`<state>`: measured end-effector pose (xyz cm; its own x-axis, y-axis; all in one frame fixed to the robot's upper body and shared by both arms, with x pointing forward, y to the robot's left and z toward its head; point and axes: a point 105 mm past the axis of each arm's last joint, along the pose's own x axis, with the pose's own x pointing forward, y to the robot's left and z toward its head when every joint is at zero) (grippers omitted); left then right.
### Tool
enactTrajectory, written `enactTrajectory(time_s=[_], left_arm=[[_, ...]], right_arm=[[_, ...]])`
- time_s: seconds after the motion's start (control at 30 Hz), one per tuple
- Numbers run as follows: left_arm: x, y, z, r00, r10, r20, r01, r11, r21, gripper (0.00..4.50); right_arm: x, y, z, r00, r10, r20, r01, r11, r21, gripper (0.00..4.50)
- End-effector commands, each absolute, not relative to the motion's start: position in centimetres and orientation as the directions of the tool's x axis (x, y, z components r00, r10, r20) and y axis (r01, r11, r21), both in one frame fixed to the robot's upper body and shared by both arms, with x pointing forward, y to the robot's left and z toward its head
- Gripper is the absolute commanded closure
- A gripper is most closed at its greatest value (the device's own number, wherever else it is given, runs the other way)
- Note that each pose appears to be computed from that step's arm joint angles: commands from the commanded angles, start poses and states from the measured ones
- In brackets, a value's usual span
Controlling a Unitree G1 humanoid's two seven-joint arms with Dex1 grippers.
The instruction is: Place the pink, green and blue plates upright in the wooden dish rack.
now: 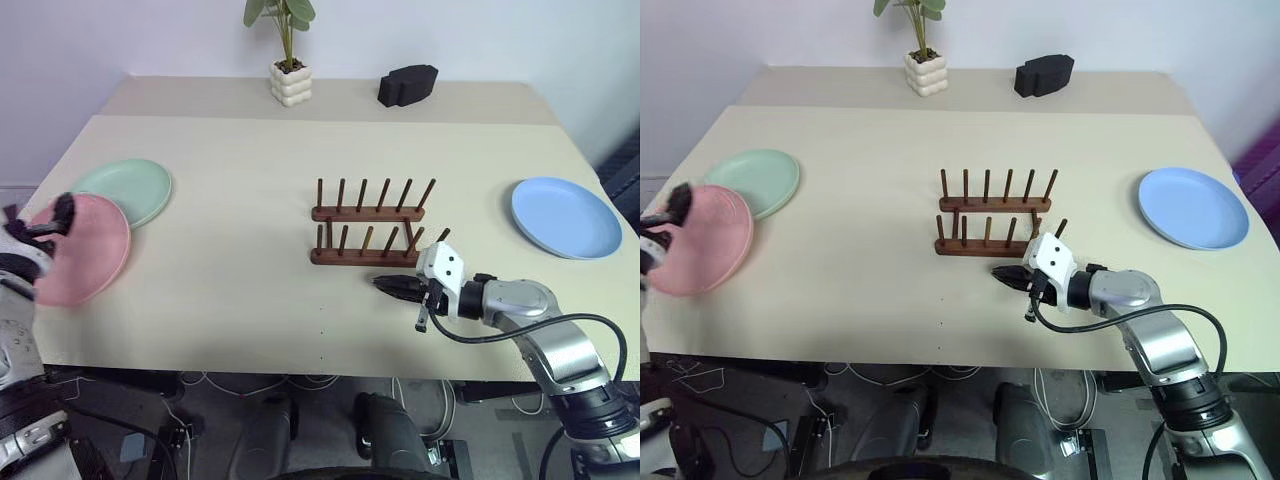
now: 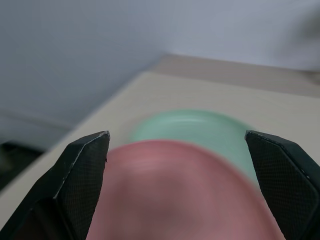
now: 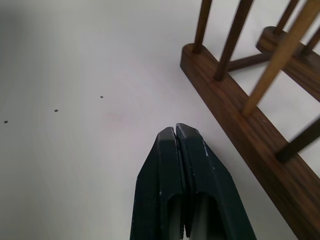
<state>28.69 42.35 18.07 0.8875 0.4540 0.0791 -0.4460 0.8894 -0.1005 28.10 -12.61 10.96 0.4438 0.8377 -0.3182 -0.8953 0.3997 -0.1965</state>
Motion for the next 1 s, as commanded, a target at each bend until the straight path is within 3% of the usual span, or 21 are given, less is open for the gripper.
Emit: enactTrajectory(time_s=[0.03, 0.13, 0.4, 0.67, 0.77, 1.0], left_arm=[[26.4, 45.8, 18.1, 0.771, 0.636, 0.046, -0.620, 0.765, -0.175, 0.05], [25.9, 46.6, 16.6, 0.732, 0.680, -0.033, -0.671, 0.713, -0.201, 0.05], [26.7, 44.9, 12.0, 0.764, 0.592, -0.255, -0.644, 0.722, -0.253, 0.05], [26.1, 44.2, 9.7, 0.754, 0.559, -0.344, -0.654, 0.686, -0.320, 0.05], [26.0, 44.1, 9.5, 0.752, 0.559, -0.350, -0.657, 0.681, -0.323, 0.83], [25.9, 44.1, 9.1, 0.753, 0.563, -0.340, -0.656, 0.675, -0.337, 4.16]], right_arm=[[28.2, -12.0, 11.8, 0.434, 0.853, -0.289, -0.897, 0.379, -0.228, 4.50], [28.2, -12.0, 11.7, 0.435, 0.853, -0.287, -0.896, 0.381, -0.227, 4.50], [27.9, -12.2, 11.4, 0.447, 0.847, -0.287, -0.891, 0.396, -0.222, 4.50], [27.8, -12.4, 11.1, 0.455, 0.842, -0.288, -0.888, 0.405, -0.218, 4.50], [27.8, -12.4, 11.1, 0.456, 0.842, -0.288, -0.888, 0.405, -0.218, 4.50], [28.0, -12.4, 11.1, 0.454, 0.842, -0.290, -0.888, 0.404, -0.219, 4.50]])
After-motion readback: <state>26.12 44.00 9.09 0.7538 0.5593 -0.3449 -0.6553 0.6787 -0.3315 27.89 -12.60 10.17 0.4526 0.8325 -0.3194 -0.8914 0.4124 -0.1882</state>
